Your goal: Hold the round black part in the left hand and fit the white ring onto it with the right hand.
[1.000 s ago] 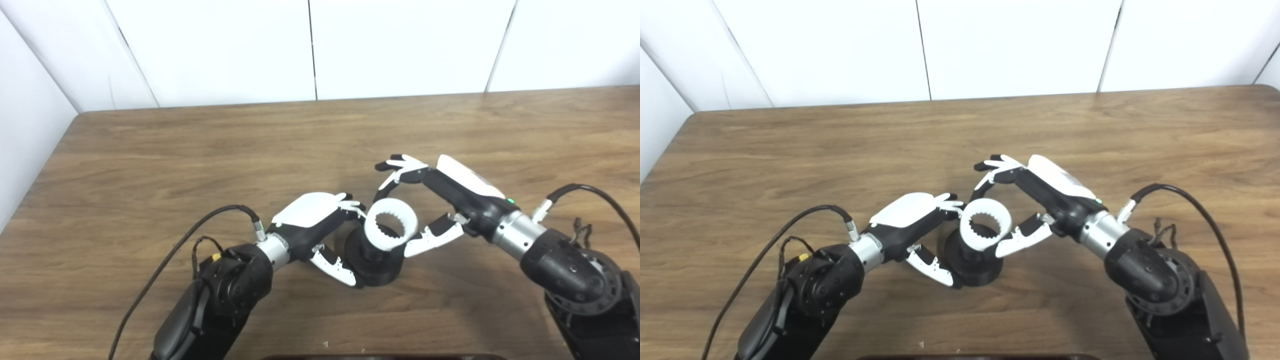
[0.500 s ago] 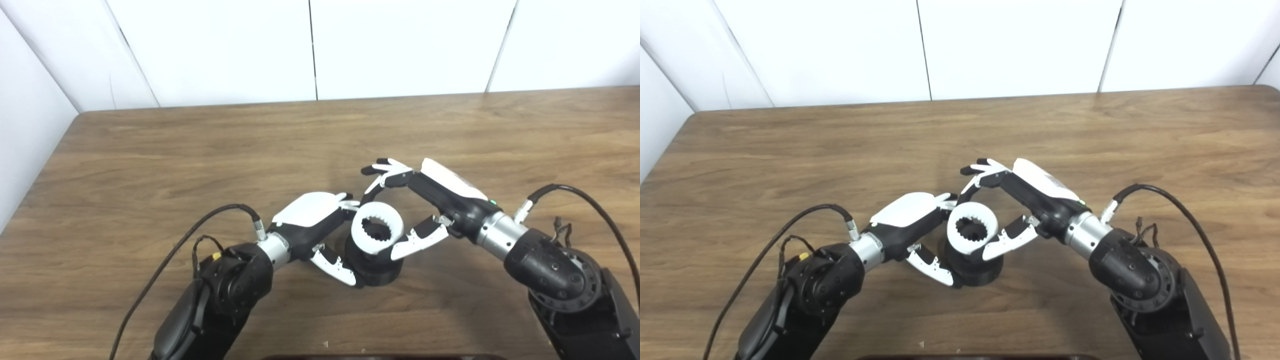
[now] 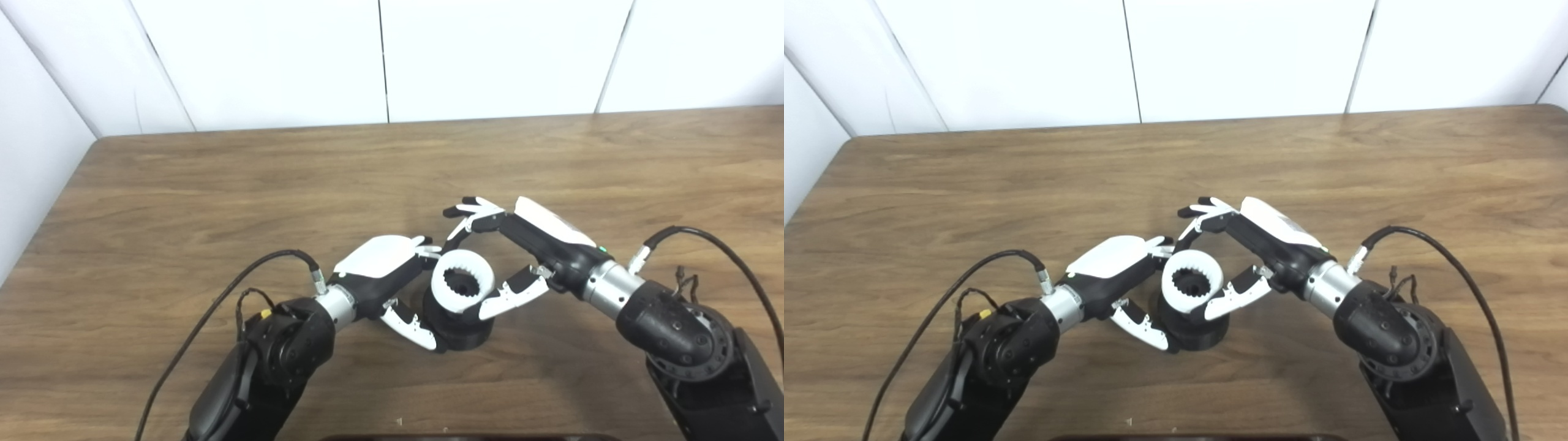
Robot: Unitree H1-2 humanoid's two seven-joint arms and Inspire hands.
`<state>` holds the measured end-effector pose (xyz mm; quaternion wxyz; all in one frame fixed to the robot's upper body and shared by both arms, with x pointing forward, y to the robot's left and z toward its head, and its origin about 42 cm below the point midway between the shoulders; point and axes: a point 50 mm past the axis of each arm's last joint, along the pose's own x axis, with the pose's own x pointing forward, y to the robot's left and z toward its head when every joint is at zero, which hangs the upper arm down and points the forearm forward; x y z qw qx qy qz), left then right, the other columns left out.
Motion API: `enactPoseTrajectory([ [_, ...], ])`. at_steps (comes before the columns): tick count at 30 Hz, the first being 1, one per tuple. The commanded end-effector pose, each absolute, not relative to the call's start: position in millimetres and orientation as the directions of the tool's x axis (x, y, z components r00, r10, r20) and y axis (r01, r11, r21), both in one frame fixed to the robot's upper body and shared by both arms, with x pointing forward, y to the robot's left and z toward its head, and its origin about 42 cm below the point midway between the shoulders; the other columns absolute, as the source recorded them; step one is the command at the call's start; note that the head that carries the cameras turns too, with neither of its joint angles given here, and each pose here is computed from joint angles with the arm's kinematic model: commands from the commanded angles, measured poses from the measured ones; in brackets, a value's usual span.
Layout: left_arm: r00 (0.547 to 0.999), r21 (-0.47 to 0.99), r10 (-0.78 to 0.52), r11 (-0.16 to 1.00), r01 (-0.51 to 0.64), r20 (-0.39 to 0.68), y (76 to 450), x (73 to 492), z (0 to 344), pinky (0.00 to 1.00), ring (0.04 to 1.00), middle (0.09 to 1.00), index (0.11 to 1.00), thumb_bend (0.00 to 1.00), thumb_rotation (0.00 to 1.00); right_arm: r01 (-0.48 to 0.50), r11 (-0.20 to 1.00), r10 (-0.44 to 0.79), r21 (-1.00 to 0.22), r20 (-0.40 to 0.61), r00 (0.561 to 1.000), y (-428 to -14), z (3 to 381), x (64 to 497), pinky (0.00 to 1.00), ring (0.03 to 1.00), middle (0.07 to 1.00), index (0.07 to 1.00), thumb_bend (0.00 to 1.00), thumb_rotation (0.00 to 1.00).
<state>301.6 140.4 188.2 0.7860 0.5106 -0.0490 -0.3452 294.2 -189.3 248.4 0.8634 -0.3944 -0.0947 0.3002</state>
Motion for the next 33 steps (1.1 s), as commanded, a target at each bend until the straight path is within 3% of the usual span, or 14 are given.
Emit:
enactPoseTrajectory([
  [1,0.768,0.860,-0.599,0.249,0.446,-0.225,138.0,307.2,206.2,0.92,1.000,0.932,0.732,0.87,0.32,-0.394,0.504,0.605,-0.769,-0.011,0.796,-191.3,265.1,298.4,0.86,0.989,0.902,0.492,0.52,0.16],
  [33,0.772,0.857,-0.594,0.254,0.448,-0.227,136.0,306.4,210.9,0.91,1.000,0.933,0.736,0.88,0.34,-0.414,0.482,0.618,-0.772,-0.036,0.786,-189.4,254.7,301.3,0.83,0.983,0.891,0.492,0.52,0.16],
])
